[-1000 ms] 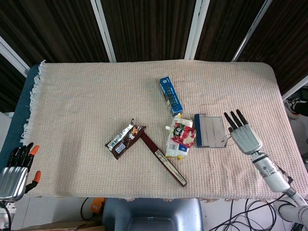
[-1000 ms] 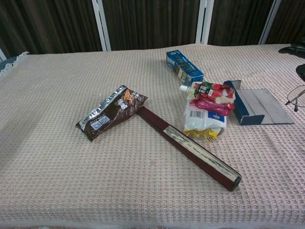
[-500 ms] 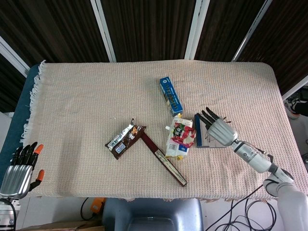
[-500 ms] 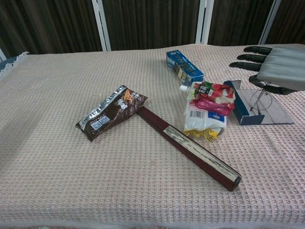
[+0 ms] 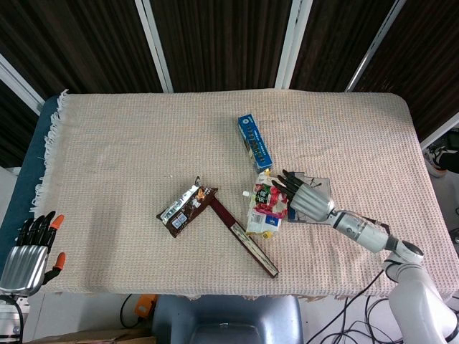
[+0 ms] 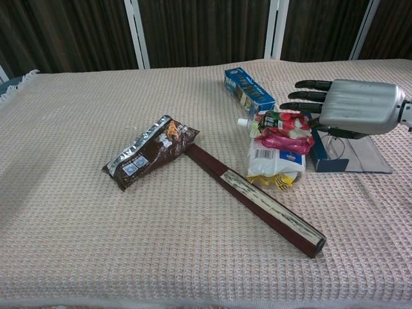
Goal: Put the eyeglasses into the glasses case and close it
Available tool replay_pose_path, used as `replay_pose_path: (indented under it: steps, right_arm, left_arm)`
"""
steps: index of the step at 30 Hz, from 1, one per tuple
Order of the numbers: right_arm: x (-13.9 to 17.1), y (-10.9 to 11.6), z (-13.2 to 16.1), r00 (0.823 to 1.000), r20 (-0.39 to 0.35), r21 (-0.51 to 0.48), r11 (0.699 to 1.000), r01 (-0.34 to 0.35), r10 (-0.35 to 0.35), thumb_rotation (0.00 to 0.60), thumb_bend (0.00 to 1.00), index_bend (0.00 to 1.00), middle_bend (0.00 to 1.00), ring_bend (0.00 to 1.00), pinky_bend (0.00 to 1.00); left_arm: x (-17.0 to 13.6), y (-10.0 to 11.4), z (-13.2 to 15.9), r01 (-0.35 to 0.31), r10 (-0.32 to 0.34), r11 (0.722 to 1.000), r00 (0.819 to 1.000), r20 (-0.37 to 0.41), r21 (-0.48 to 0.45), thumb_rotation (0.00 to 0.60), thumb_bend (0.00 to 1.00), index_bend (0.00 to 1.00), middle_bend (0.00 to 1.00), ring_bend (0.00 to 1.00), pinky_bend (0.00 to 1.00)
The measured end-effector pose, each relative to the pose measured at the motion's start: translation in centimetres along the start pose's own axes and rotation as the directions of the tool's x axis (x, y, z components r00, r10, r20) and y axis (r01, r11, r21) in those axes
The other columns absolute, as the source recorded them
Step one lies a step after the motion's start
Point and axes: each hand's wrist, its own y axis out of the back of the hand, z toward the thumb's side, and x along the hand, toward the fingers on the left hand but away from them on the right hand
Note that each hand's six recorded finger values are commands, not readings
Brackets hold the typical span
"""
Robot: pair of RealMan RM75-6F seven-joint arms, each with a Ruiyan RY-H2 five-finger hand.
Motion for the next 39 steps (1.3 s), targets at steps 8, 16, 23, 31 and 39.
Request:
replay_pose_path:
  steps: [8, 16, 23, 31, 39]
  right_arm:
    - [-0.5, 0.2, 0.3, 1.0, 0.012, -0.013, 1.0, 0.007, -0.007, 0.6, 0.58, 0.68, 0.14, 0.0, 0.0]
    - [-0.5, 0.1, 0.3, 0.999, 0.049, -0.016, 1.0, 0.01, -0.009, 0.6, 0.28, 0.56, 0.14, 0.0, 0.0]
    - [-0.2, -0.2, -0.2, 0.995, 0.1, -0.033, 0.999, 0.001, 0.002, 0.6, 0.25, 0.52, 0.13, 0.0, 0.0]
    - [1.5, -1.3, -2.1, 0.979, 0.2, -0.11, 0.994, -0.02, 0.042, 0.6, 0.22, 0.42, 0.1, 0.0, 0.0]
    - [2.4, -3.7, -2.8, 0.941, 0.298, -0.24, 0.967, -0.088, 0.16, 0.6, 0.19, 0.33, 0.06, 0.0, 0.0]
  left_arm:
    - [0.1, 0.0, 0.0, 0.001, -0.001, 1.0, 1.0, 0.0, -0.002, 0.6, 0.41, 0.0, 0.0, 0.0, 0.0]
    - [0.0, 0.0, 0.1, 0.0, 0.0, 1.0, 1.0, 0.003, -0.001, 0.6, 0.41, 0.0, 0.0, 0.0, 0.0]
    - [0.1, 0.0, 0.2, -0.001, 0.001, 1.0, 1.0, 0.007, -0.003, 0.6, 0.41, 0.0, 0.0, 0.0, 0.0]
    - [0.1, 0.0, 0.3, 0.001, -0.001, 1.0, 1.0, 0.01, -0.002, 0.6, 0.41, 0.0, 0.0, 0.0, 0.0]
    - [0.2, 0.0, 0.4, 0.001, -0.001, 1.0, 1.0, 0.012, -0.002, 0.6, 0.41, 0.0, 0.0, 0.0, 0.0]
